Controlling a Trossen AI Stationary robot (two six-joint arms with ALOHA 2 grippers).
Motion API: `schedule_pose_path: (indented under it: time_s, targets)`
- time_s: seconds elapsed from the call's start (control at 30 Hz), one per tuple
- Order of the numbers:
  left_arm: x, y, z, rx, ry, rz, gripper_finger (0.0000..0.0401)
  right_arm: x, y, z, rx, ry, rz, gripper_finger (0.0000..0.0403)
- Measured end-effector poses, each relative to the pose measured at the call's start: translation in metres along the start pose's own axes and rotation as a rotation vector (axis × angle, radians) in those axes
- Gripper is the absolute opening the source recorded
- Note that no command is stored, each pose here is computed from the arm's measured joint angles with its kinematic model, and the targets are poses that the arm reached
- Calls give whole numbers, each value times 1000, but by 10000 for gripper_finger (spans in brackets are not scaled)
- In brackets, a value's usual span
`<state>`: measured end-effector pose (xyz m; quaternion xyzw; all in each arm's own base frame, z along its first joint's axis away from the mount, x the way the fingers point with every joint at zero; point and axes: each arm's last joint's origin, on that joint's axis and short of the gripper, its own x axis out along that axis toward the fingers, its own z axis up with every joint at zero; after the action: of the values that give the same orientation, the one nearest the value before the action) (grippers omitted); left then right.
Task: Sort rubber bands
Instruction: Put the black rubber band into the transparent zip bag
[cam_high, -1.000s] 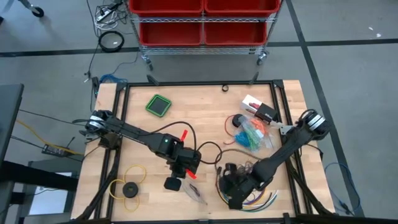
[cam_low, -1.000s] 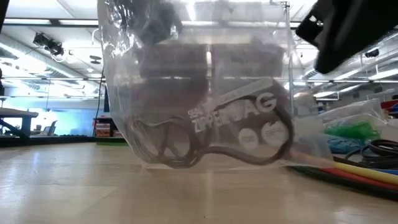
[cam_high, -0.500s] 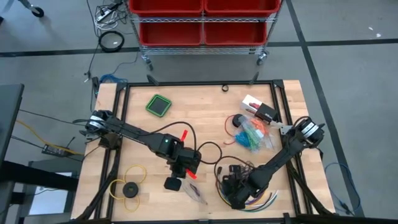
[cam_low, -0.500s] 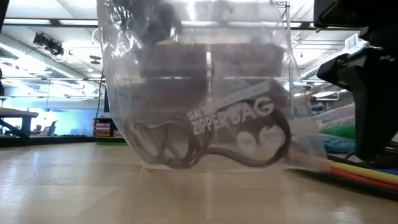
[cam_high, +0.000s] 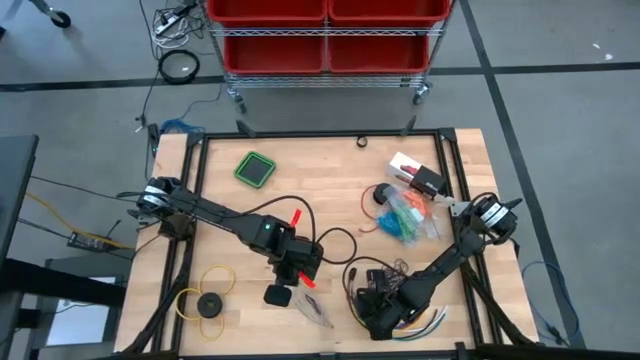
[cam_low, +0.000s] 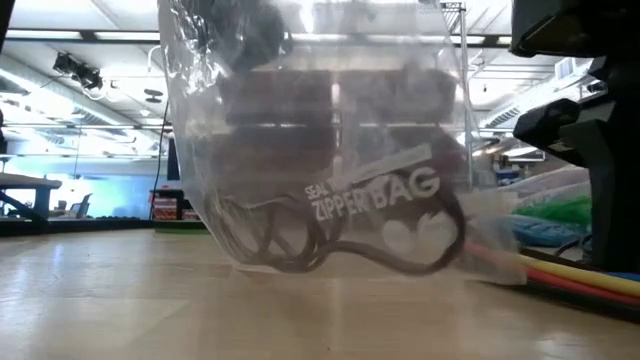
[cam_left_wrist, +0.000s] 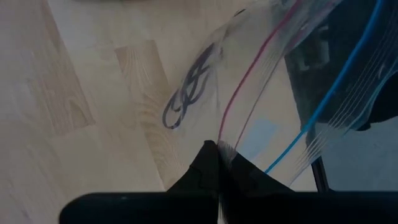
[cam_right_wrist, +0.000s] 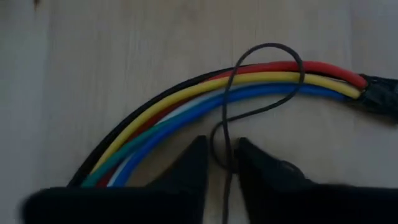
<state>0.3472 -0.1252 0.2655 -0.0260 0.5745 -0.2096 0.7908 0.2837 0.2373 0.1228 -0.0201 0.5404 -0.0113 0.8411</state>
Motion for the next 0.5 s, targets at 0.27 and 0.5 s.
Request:
schedule_pose_path:
  time_s: [0.27, 0.5]
  targets:
    - [0, 0, 0, 1, 0, 1, 1, -8, -3, 2, 47, -18, -10, 2]
    - [0, 0, 0, 1, 0, 1, 1, -60, -16, 19, 112, -207, -21, 0]
